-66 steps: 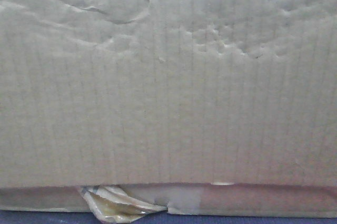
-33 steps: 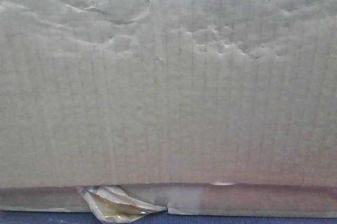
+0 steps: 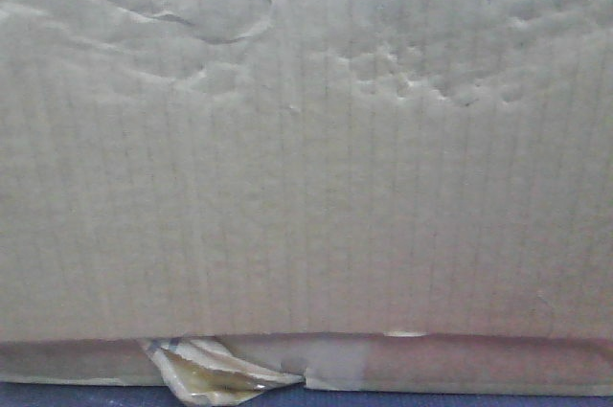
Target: Stack two boxes on right shelf middle
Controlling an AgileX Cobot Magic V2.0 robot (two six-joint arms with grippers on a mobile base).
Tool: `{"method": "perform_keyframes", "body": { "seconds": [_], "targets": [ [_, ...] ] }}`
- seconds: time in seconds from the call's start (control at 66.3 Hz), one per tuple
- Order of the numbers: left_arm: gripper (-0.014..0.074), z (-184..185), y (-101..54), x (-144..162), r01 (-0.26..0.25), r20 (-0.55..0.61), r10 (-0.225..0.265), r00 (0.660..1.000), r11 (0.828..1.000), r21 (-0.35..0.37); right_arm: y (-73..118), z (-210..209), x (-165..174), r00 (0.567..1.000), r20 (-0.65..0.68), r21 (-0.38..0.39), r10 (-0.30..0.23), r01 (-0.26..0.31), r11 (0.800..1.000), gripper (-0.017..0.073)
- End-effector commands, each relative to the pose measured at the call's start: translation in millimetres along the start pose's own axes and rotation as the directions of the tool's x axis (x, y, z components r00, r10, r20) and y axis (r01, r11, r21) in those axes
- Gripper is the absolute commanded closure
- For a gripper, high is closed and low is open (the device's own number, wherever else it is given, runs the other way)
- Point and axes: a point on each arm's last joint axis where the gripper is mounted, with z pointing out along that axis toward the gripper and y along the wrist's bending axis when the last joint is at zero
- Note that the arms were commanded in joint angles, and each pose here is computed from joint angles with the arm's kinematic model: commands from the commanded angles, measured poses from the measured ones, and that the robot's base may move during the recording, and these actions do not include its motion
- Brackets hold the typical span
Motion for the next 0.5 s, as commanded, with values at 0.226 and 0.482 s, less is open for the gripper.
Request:
{"method": "perform_keyframes", "body": {
  "seconds": [0.226, 0.482],
  "targets": [
    [0.0264, -39.2, 26.8, -11.6, -0.06, 0.119, 0.066, 0.991, 0.997, -0.053, -1.0, -16.3, -67.5, 0.985, -0.175, 0.02, -0.011, 0.015, 1.0, 0.0728],
    [0.0264, -7.1, 52.0, -1.5, -0.02, 0.007, 0.021, 1.0, 0.992, -0.128, 0.0, -23.7, -98.2, 0.998, -0.068, 0.014, 0.002, -0.001, 1.0, 0.0728]
  ]
}}
